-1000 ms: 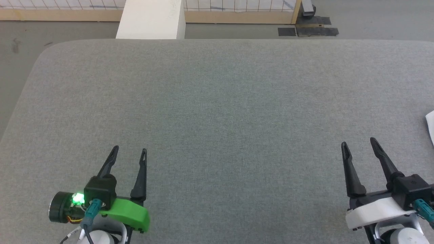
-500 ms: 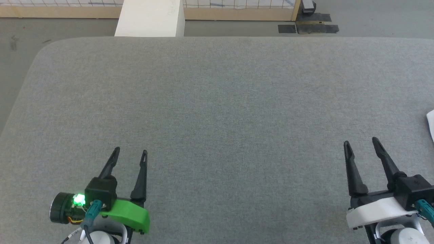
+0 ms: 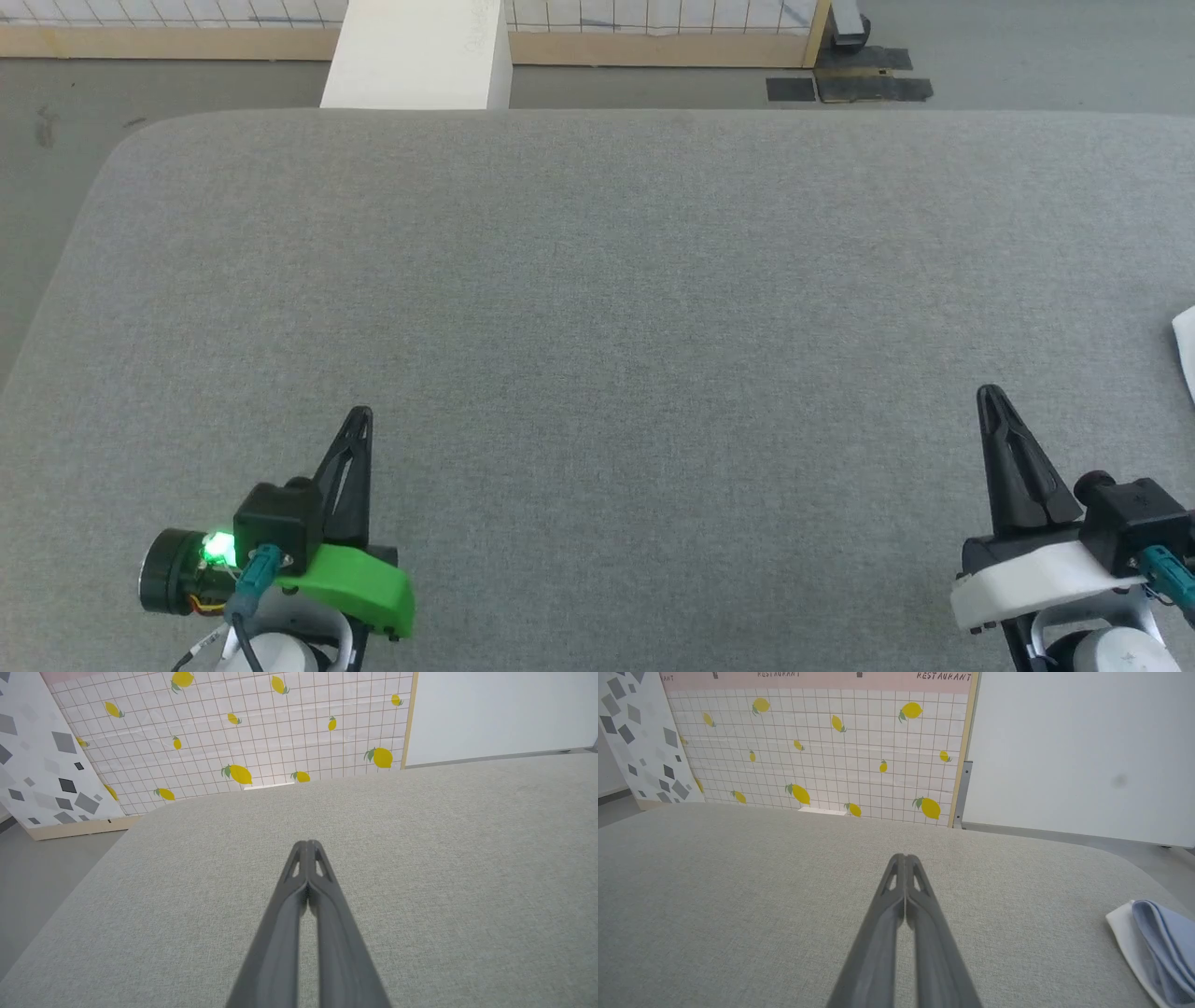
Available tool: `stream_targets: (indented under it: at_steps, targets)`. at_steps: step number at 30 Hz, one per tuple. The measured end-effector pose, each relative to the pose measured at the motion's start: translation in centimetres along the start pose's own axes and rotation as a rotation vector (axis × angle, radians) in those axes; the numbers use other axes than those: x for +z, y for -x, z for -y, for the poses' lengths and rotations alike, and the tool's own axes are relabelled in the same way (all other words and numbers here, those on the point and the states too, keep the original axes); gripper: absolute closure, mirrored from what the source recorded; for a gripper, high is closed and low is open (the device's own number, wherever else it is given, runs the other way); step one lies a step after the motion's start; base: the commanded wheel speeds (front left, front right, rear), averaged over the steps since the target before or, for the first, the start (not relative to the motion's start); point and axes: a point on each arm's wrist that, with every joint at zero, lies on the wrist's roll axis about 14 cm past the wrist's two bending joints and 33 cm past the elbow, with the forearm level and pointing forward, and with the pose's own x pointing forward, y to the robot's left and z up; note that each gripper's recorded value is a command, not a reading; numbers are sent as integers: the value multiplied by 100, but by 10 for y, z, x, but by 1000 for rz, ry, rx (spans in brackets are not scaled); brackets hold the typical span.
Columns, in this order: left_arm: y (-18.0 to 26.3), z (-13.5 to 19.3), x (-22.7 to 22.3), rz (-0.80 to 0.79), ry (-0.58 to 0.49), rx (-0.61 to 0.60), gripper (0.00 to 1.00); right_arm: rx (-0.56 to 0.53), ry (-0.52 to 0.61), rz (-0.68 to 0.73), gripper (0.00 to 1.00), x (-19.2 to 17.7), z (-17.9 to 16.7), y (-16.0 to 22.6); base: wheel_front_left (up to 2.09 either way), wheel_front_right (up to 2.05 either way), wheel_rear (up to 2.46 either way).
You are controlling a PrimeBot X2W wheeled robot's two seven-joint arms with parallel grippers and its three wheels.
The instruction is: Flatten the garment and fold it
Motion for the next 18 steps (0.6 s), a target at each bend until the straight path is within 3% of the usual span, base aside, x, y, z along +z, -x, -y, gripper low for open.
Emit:
stream_targets:
  at_steps: [18]
  targets:
    - [0, -3, 11, 21, -6, 29, 100, 14, -2, -13, 100, 3, -6, 1, 0, 0, 0]
